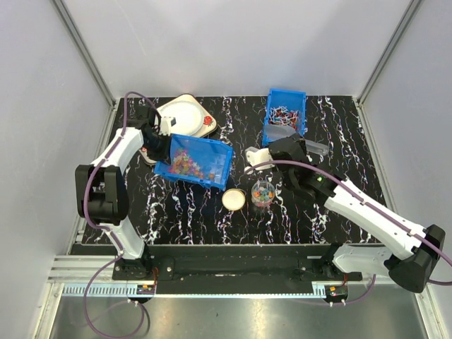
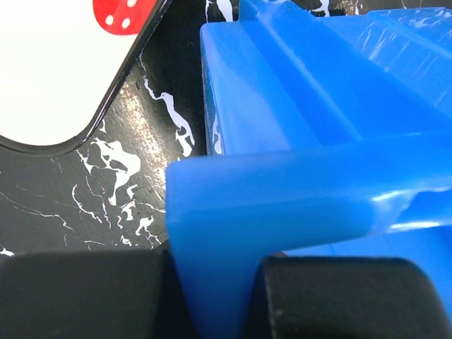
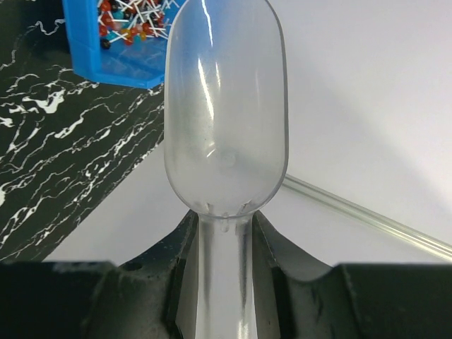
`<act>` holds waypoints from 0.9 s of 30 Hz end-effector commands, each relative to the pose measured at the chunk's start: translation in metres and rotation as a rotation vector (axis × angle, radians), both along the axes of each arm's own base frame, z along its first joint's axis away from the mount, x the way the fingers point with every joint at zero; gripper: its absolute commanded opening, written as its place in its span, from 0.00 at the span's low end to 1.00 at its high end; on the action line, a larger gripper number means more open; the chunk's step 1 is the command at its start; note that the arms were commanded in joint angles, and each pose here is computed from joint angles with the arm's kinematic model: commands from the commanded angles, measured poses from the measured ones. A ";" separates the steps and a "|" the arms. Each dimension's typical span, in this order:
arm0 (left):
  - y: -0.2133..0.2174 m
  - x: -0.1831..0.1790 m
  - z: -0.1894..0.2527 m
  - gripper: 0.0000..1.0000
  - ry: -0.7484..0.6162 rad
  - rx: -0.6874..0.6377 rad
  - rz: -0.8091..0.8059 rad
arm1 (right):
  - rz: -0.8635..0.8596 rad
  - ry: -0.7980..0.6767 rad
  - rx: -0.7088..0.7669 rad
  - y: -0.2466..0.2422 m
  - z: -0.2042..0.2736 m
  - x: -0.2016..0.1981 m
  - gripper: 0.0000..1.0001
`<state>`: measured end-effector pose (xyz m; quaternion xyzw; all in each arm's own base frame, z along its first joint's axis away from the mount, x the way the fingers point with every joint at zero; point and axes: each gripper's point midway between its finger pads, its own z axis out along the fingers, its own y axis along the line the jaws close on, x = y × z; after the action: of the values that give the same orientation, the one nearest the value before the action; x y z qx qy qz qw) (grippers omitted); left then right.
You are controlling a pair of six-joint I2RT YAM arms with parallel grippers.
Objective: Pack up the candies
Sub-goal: Scoop the fake candies from the storage box.
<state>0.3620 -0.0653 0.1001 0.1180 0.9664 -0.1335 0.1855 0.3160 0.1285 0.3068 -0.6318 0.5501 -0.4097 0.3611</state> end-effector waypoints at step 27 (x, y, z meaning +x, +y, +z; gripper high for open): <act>-0.012 0.006 0.030 0.00 -0.110 -0.052 -0.043 | 0.015 -0.140 0.052 0.013 0.027 0.002 0.00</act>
<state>0.3613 -0.0651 0.0991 0.1276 0.9653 -0.1323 0.1852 0.3187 0.1364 0.3185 -0.6212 0.5255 -0.4401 0.3798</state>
